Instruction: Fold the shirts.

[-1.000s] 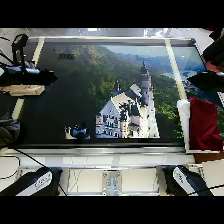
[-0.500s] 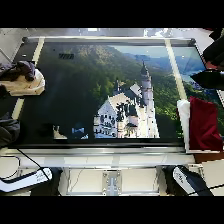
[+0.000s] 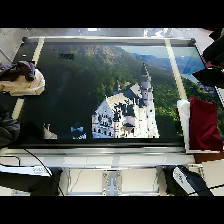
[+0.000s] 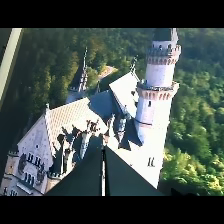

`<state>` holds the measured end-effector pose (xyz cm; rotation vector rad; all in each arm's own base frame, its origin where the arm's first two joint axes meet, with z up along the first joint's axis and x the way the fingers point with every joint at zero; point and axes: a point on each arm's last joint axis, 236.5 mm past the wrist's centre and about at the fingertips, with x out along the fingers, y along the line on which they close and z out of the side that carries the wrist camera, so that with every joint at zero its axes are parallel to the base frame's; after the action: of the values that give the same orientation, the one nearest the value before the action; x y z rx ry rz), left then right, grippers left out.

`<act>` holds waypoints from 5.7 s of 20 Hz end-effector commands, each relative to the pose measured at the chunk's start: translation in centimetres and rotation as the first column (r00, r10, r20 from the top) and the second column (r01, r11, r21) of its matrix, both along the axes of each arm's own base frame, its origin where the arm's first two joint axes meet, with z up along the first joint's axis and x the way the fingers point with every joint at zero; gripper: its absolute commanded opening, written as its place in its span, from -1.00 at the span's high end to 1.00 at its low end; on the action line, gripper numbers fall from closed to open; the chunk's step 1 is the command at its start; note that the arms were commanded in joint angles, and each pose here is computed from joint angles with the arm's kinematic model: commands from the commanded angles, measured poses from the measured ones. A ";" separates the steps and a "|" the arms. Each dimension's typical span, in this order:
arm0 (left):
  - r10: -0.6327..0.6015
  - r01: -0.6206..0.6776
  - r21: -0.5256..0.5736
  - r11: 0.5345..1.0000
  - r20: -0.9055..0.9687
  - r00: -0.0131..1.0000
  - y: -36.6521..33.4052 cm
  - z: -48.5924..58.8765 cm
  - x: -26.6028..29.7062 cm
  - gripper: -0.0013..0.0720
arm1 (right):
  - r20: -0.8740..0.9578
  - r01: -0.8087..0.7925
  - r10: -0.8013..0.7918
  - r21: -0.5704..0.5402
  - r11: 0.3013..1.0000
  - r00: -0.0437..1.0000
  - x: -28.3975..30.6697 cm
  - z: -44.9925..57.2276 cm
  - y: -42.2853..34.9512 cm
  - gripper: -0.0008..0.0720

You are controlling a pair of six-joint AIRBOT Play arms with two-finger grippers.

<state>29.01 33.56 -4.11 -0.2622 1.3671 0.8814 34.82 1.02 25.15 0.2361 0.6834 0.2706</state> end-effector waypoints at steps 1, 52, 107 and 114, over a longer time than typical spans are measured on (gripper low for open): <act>0.008 -0.010 -0.047 0.999 -0.052 0.999 -0.5 -1.8 -0.8 0.93 | -0.004 0.013 -0.013 0.017 1.000 1.000 0.1 0.1 0.0 0.94; -0.681 0.884 -0.412 0.220 0.584 0.441 -65.2 -4.0 17.1 -0.94 | -0.599 0.105 0.039 0.204 0.973 0.800 9.3 -33.4 11.5 -0.19; -0.518 0.902 0.035 0.430 0.828 0.215 -45.6 28.7 16.6 0.93 | -0.171 -0.028 -0.025 -0.300 0.954 0.985 3.7 0.0 1.3 0.95; -0.595 0.676 0.530 0.512 0.786 -0.165 -41.1 48.1 0.9 0.93 | 0.291 -0.029 0.091 -0.209 0.977 0.953 -9.3 16.3 5.3 0.95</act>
<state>36.51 -9.70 37.59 -0.1494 0.3474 -0.4281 31.14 4.94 36.39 -0.0145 0.5741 0.2343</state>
